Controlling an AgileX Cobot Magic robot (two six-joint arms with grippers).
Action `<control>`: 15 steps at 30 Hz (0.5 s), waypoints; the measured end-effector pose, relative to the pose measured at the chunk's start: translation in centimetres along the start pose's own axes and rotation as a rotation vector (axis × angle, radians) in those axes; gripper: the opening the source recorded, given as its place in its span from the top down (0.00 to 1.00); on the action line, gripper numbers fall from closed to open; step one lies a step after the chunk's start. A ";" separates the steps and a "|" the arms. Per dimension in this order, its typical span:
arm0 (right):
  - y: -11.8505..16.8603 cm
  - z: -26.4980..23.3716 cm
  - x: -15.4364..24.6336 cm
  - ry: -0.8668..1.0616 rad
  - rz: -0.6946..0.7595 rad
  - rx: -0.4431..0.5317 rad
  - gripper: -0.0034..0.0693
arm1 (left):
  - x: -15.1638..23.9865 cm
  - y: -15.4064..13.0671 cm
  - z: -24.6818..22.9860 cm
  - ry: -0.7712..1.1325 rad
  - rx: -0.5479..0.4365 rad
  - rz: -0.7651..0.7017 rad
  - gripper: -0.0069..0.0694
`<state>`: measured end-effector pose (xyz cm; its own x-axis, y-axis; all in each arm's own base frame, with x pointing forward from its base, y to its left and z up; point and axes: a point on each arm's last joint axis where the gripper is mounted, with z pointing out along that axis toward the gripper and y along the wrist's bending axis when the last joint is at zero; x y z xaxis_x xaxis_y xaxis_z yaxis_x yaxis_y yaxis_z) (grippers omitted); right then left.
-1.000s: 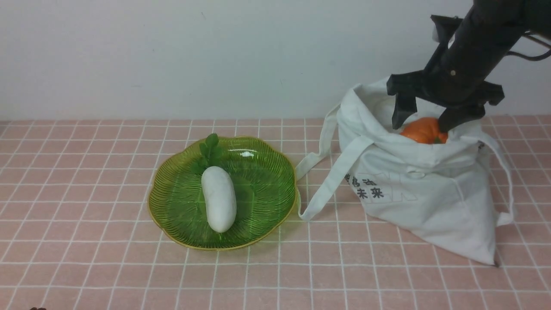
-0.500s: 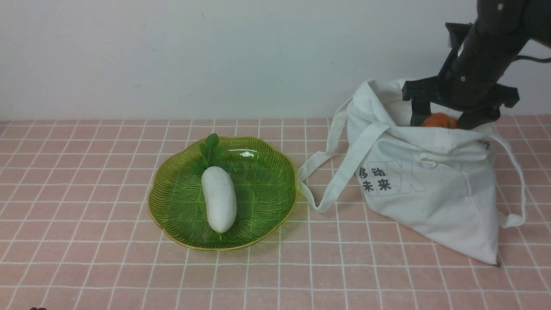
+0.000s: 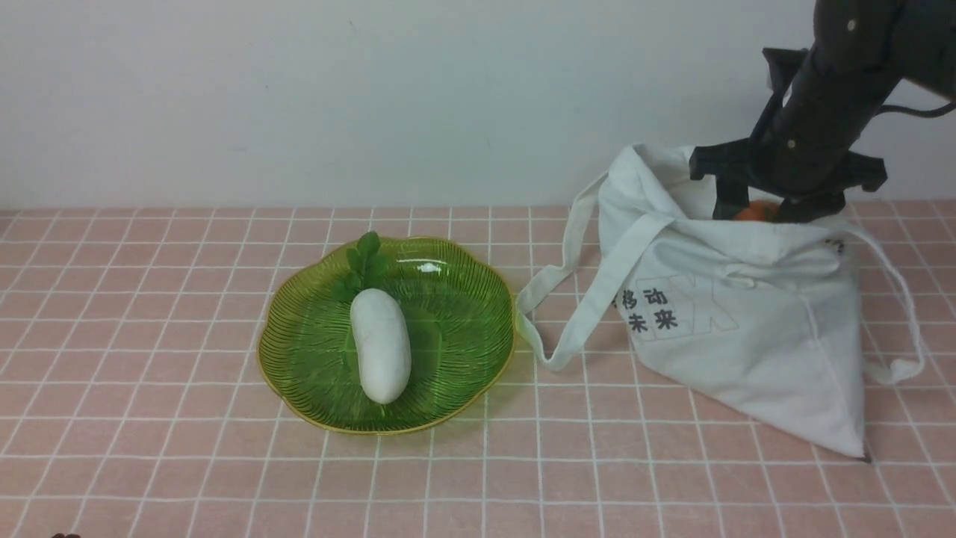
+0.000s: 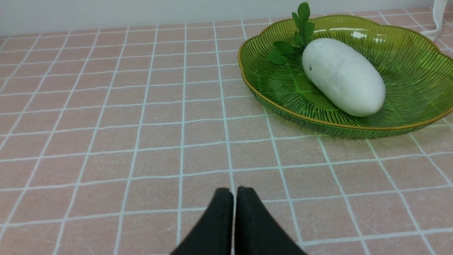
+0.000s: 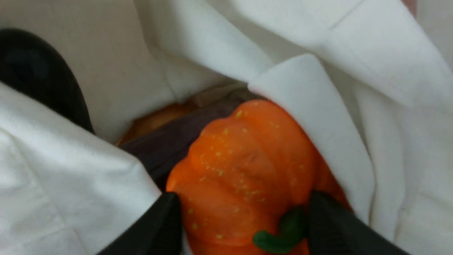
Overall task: Take vegetables from bag on pink coffee tablecloth place on plate.
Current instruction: 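Reach into the cloth bag toward the pumpkin with the right gripper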
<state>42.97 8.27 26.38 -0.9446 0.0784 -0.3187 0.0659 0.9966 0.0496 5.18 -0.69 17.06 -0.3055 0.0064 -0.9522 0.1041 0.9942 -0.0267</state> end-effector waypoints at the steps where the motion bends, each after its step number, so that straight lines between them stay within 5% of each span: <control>1: 0.0 -0.1 0.0 -0.001 -0.015 0.000 0.38 | 0.0 0.0 0.0 0.000 0.000 0.000 0.92; 15: -0.4 -9.2 0.2 -0.177 -0.102 -0.041 0.38 | 0.0 0.0 0.0 0.000 0.000 0.002 0.92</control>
<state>39.78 7.66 35.00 -0.8740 -0.0160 -0.4857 -0.0440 0.9980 0.0462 5.18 -0.69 17.06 -0.3053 0.0083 -0.9522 0.1047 0.9942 -0.0249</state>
